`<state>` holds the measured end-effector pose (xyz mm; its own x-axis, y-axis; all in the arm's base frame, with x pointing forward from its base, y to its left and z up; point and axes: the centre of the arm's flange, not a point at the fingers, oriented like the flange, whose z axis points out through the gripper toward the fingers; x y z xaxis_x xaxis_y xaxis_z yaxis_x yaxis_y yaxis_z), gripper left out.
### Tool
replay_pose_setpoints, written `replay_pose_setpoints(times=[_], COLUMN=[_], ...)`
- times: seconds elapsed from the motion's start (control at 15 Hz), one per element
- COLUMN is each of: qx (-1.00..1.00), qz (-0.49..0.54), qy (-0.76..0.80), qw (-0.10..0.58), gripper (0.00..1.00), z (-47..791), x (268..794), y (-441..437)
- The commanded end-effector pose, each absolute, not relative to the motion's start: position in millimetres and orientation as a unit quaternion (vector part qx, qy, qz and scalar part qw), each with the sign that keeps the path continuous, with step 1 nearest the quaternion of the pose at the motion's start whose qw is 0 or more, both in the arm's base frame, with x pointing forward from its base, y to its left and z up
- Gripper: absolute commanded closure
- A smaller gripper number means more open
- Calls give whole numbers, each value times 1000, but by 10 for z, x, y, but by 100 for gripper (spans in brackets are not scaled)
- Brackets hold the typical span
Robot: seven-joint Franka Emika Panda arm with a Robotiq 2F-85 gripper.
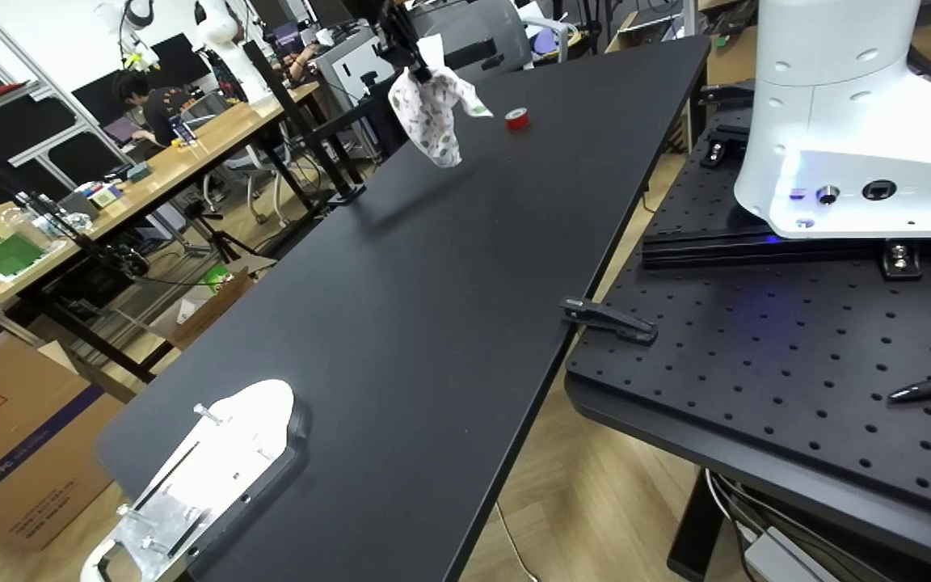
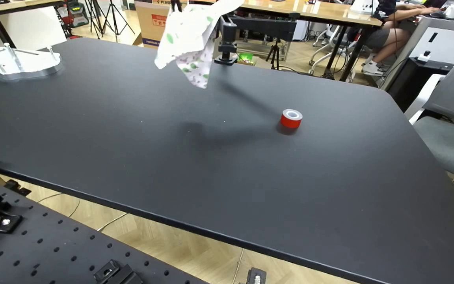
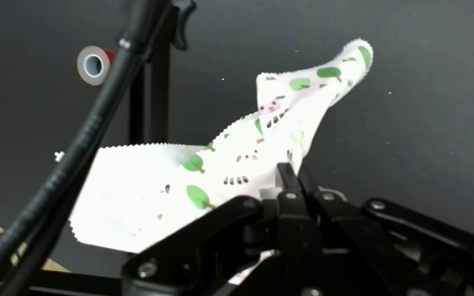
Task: Remove the towel from the bar and put it on the table
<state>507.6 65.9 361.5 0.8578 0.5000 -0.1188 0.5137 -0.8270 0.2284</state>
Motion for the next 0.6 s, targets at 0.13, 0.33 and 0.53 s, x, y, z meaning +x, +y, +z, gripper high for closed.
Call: replay_pose_setpoints(times=[0.13,0.33,0.53], qx=[939,933,946], qz=[-50,-63,-39], qy=[326,339,288], qw=[101,105,141], gripper=[99,99,99], z=[3438,3256,3019], x=[4900,4841,4874], y=[1243,1388,1407])
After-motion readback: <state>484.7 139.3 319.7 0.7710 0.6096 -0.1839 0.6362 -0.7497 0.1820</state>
